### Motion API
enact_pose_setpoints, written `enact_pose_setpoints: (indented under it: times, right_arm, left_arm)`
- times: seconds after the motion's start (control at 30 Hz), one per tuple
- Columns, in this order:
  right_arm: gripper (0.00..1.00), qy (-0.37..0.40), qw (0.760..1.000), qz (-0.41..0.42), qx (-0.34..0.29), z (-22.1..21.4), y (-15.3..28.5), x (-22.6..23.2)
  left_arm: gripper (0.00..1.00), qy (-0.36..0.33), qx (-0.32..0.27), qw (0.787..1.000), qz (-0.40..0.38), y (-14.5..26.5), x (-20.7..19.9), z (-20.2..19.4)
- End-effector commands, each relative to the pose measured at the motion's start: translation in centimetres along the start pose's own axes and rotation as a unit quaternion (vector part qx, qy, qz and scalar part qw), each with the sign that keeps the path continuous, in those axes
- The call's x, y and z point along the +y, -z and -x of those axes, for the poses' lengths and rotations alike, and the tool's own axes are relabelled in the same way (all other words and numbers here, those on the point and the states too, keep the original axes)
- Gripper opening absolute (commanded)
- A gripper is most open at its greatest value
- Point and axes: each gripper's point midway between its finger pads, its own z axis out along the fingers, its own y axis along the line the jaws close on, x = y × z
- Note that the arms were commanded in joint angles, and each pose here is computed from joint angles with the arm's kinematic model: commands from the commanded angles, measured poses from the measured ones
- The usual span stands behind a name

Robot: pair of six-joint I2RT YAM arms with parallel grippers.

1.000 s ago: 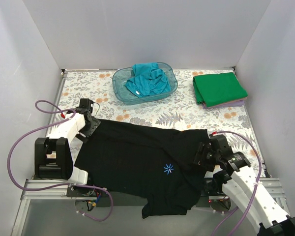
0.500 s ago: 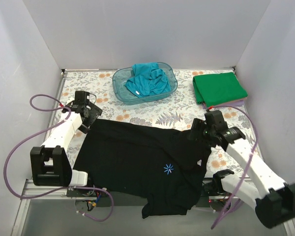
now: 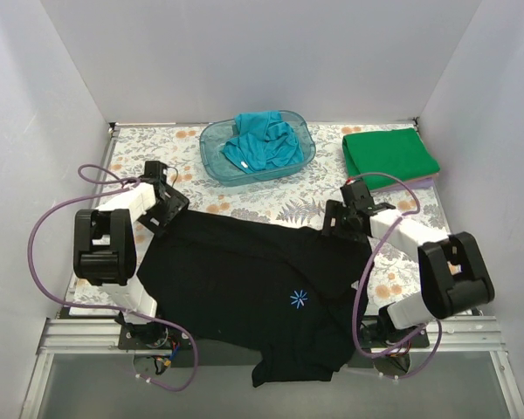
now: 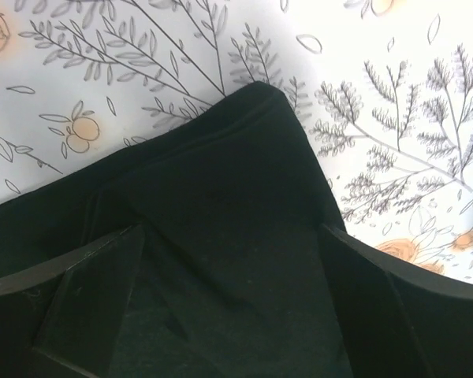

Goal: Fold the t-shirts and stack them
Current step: Fold the tshirt

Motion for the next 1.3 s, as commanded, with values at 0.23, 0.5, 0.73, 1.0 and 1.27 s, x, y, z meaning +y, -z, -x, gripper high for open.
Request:
enact_pose_setpoints:
  times: [0.23, 0.5, 0.73, 1.0, 1.27]
  right_arm:
    - [0.88, 0.066, 0.991, 0.065, -0.096, 10.5, -4.9, 4.0]
    - [0.88, 0.095, 0.985, 0.065, -0.128, 16.8, -7.7, 5.0]
    - [0.88, 0.154, 0.968, 0.069, -0.188, 21.7, -4.3, 6.2]
    - [0.88, 0.19, 0.954, 0.126, -0.196, 18.6, 3.8, 9.1]
    - [0.89, 0.119, 0.976, 0.148, -0.107, 5.1, 6.3, 8.2]
  left_arm:
    - [0.92, 0.048, 0.0, 0.998, 0.039, -4.2, 1.0, 2.6]
    - [0.92, 0.075, -0.003, 0.996, 0.056, -7.1, 0.0, 6.7]
    - [0.92, 0.066, -0.039, 0.997, 0.027, -5.1, -3.1, 10.4]
    - [0.93, 0.077, -0.089, 0.992, -0.044, 3.8, -5.0, 13.2]
    - [0.94, 0.1, -0.076, 0.99, -0.057, 9.0, 1.3, 6.7]
